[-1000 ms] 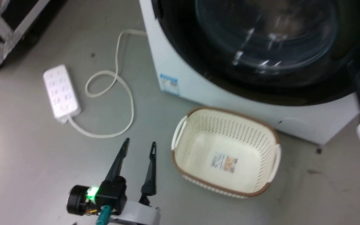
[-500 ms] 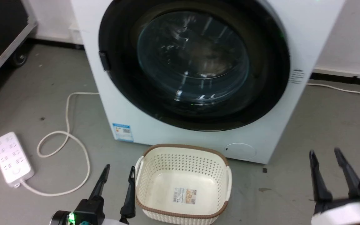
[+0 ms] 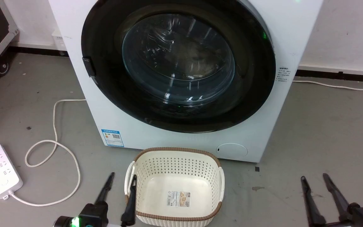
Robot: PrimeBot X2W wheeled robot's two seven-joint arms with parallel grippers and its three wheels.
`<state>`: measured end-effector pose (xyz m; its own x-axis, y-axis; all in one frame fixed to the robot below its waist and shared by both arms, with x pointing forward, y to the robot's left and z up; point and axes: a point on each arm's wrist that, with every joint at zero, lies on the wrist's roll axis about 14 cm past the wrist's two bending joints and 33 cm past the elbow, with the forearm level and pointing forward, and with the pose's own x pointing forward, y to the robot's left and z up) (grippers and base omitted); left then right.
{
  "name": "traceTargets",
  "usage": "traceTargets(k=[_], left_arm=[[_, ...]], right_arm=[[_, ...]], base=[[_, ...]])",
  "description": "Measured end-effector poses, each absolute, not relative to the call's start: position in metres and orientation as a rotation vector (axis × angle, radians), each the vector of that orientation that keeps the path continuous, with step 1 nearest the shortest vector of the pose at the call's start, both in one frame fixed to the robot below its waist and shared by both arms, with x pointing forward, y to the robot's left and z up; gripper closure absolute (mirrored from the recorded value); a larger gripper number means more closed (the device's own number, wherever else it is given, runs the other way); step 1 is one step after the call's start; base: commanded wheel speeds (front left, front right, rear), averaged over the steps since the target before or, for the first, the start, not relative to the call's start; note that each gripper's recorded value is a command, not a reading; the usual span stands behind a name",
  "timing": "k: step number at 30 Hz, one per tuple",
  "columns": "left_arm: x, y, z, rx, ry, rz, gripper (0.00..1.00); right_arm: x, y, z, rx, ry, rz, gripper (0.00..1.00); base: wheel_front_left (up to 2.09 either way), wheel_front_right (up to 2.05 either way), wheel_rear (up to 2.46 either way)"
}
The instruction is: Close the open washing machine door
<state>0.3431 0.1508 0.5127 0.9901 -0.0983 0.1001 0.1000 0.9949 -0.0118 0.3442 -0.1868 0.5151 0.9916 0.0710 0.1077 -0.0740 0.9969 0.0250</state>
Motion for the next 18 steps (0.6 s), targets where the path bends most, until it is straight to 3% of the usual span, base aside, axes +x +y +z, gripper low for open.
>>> traceTargets(k=[18], left_arm=[[0.3450,0.1529,0.5109,-0.017,-0.079,-0.092,1.00]], right_arm=[[0.3447,-0.1852,0.5115,0.027,-0.081,0.077,1.00]], base=[[0.00,0.00,0.00]])
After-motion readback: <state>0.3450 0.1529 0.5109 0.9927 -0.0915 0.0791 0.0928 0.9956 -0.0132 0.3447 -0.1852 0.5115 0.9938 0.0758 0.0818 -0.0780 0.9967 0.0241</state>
